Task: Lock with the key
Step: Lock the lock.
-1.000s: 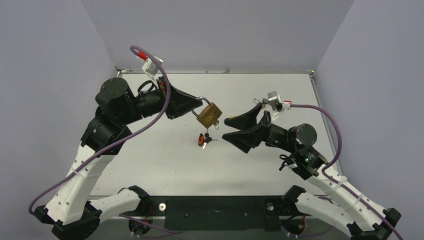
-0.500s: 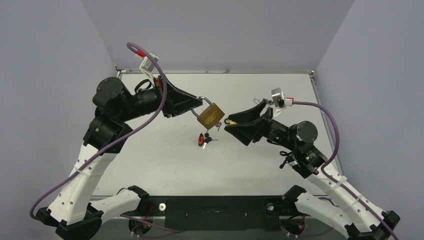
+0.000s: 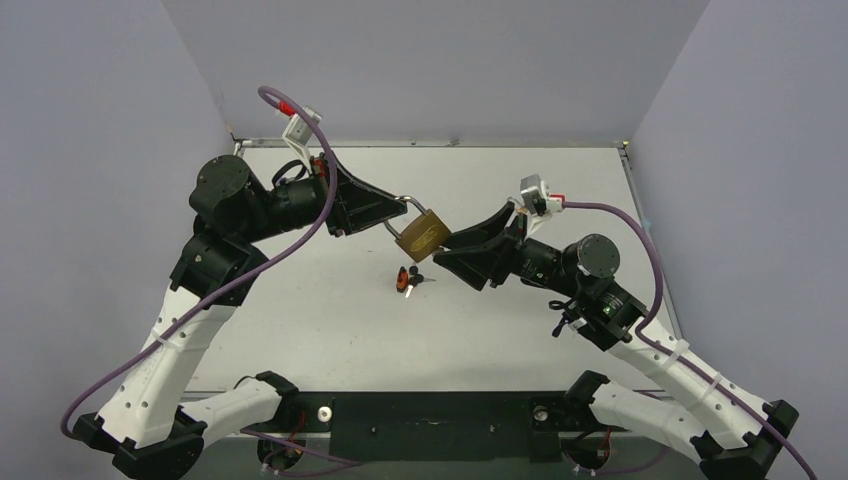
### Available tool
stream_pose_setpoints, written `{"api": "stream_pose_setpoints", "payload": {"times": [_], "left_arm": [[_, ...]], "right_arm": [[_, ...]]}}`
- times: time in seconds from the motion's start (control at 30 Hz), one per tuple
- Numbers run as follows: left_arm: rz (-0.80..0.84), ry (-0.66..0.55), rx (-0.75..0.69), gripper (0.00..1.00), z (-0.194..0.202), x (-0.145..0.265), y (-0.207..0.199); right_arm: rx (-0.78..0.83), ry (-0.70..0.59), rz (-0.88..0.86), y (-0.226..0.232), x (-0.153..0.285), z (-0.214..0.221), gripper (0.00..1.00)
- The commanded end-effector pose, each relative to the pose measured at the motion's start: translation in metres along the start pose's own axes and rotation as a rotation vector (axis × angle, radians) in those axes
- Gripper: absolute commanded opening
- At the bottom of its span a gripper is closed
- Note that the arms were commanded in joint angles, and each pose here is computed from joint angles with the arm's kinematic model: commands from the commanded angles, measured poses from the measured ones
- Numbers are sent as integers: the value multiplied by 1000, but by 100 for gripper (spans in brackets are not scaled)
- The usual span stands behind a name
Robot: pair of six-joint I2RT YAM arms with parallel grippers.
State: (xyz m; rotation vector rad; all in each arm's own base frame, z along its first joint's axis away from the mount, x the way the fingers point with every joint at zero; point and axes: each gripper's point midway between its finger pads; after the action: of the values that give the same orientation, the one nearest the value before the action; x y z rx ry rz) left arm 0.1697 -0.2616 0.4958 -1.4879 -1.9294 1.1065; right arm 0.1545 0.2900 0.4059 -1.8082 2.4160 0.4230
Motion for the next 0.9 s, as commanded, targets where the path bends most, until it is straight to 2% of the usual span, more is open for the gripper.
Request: {"api": "stream_pose_setpoints", "payload": {"times": [0.0,0.13,0.57,0.63,0.73,0.87], "left_arm": [[133,-76,-104,0,-18,9,-44],[133,-74,-101,0,-17,9,-43],[128,-72,-91,0,-17,7,-37],[126,-73,-91,0,-18,7,-36],[119,-76,-90,0,-18,7,-34],[115,-78,-95,0,-20,8,-32]], "right_arm": [[50,-51,-15,5,-4,-20,40],[48,-46,-18,6,-4,-19,33],[34,-41,-31,9,-8,-16,17],[36,-39,-24,8,-8,-16,13],[39,-27,-6,5,-7,-13,0],[38,-19,6,3,-4,-8,0]]}}
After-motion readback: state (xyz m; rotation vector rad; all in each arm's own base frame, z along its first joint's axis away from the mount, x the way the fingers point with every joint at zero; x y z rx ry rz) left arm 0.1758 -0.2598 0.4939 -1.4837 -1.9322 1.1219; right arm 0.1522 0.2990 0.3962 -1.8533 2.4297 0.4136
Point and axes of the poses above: each gripper's point midway between its finger pads, its own x axis back along the fingers, its own y axis along the line the jaws close on, z = x × y, and after that the axes turned 14 degrees about x, right-handed
